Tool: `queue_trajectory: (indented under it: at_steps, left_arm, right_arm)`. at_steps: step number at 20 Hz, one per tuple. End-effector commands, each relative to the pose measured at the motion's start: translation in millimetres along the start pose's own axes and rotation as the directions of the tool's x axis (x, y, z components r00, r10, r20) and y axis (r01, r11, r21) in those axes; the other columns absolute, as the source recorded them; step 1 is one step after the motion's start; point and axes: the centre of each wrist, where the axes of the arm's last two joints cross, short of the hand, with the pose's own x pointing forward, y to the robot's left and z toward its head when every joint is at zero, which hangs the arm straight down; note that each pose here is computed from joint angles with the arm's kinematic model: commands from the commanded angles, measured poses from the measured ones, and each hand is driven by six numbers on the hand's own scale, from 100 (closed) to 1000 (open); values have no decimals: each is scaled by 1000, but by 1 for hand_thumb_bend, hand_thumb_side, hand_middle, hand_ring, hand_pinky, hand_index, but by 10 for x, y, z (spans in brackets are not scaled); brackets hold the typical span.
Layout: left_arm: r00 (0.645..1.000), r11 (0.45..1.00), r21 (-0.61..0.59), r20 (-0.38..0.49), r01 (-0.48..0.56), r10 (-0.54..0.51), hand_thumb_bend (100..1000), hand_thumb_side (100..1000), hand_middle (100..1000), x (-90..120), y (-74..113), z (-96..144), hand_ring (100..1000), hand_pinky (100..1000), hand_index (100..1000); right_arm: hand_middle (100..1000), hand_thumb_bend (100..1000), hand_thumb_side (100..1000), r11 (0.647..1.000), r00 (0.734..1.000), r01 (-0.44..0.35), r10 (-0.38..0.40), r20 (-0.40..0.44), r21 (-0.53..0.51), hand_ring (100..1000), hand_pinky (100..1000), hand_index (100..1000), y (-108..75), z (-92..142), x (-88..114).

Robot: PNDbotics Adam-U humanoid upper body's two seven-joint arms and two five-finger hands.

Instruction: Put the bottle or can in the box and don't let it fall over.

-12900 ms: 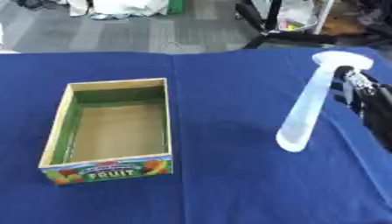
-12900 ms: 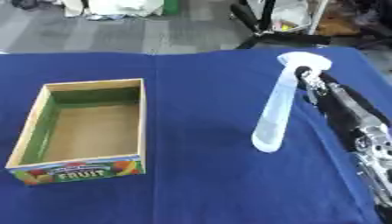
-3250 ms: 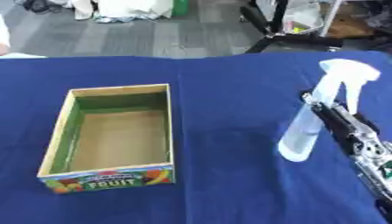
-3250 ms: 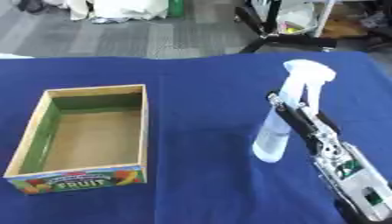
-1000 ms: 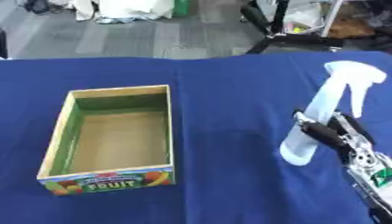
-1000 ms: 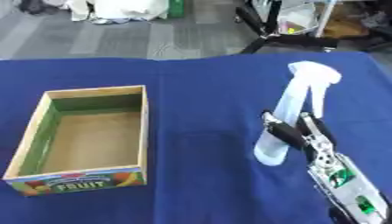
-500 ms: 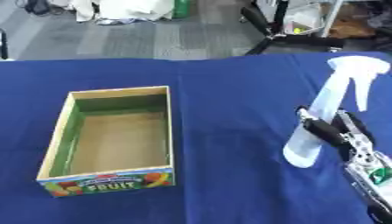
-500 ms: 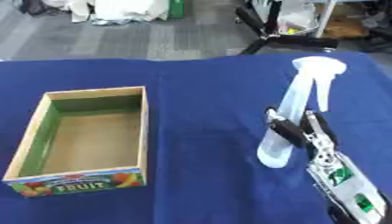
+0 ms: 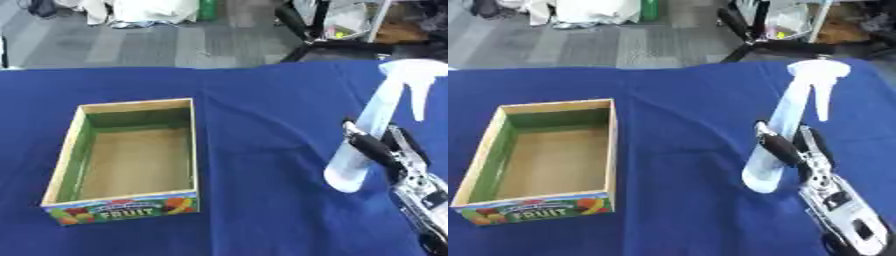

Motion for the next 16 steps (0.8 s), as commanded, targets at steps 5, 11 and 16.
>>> queue_trajectory:
  at_steps: [5,11,16]
  left_arm:
    - [999,1000,-19,31,22,-21,571,575,1000,94,28,-61,1000,899,738]
    - [999,999,-21,29,25,-24,570,574,1000,94,33,-58,1000,899,738]
    - [999,999,-22,29,28,-27,573,574,1000,97,37,-59,1000,899,737]
  right_arm:
    - [514,100,420,1000,989,-3,7,146,-24,383,696,155,-93,53,267]
    - [510,100,447,1000,965,5,0,264,-17,378,690,156,-145,147,554]
    - [502,100,470,999,930,25,-33,365,25,370,678,155,-197,238,861]
